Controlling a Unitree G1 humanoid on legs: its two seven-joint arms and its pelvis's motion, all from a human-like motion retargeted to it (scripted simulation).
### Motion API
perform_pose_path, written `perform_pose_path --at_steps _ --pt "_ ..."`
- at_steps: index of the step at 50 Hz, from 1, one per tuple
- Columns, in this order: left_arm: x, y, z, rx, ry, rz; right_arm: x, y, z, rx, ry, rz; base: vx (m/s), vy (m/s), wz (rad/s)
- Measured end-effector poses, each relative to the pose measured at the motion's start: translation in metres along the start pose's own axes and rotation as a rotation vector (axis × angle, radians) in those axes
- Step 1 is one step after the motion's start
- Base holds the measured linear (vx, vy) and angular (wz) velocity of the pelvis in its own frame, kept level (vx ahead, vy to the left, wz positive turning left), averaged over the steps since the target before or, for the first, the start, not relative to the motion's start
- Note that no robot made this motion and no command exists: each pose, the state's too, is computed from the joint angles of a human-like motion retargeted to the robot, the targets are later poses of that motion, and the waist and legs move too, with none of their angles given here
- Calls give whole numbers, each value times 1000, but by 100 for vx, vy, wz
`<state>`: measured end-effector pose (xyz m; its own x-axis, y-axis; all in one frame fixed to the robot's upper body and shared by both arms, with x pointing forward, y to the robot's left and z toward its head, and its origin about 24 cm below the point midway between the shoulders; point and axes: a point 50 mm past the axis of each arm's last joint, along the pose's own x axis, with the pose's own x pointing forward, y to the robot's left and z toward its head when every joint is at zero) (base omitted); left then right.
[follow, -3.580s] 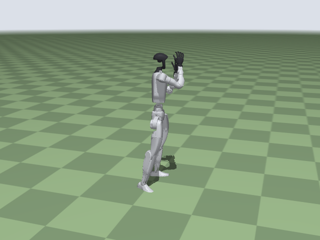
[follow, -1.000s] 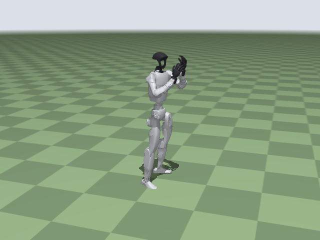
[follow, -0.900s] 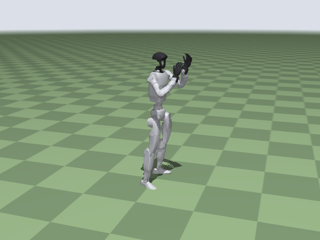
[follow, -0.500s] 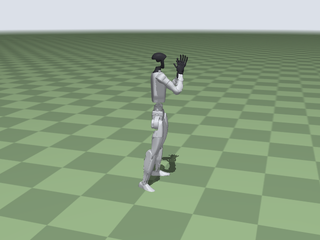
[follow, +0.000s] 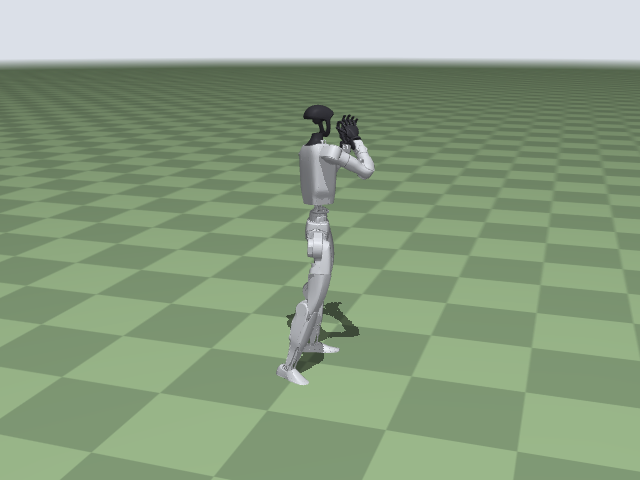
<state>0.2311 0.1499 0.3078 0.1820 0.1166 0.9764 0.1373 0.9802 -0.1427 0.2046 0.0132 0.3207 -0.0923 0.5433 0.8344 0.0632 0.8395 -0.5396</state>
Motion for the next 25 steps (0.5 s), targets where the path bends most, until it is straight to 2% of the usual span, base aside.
perform_pose_path --at_steps 3,8,12,18,25 --pt "-30 -4 11 -99 66 -33 24 -4 -11 -42 23 -61 2 1 -50" --pt "-49 -10 24 -121 125 -184 36 -5 -29 -32 97 -103 1 1 7" --pt "-28 -14 14 -34 49 -219 19 2 -23 -86 55 -22 2 2 64" --pt "11 -2 -5 72 -14 -103 0 2 0 -15 -18 12 1 0 24" --pt "-32 -23 16 -118 45 -174 39 1 -19 22 79 -129 2 0 -40"
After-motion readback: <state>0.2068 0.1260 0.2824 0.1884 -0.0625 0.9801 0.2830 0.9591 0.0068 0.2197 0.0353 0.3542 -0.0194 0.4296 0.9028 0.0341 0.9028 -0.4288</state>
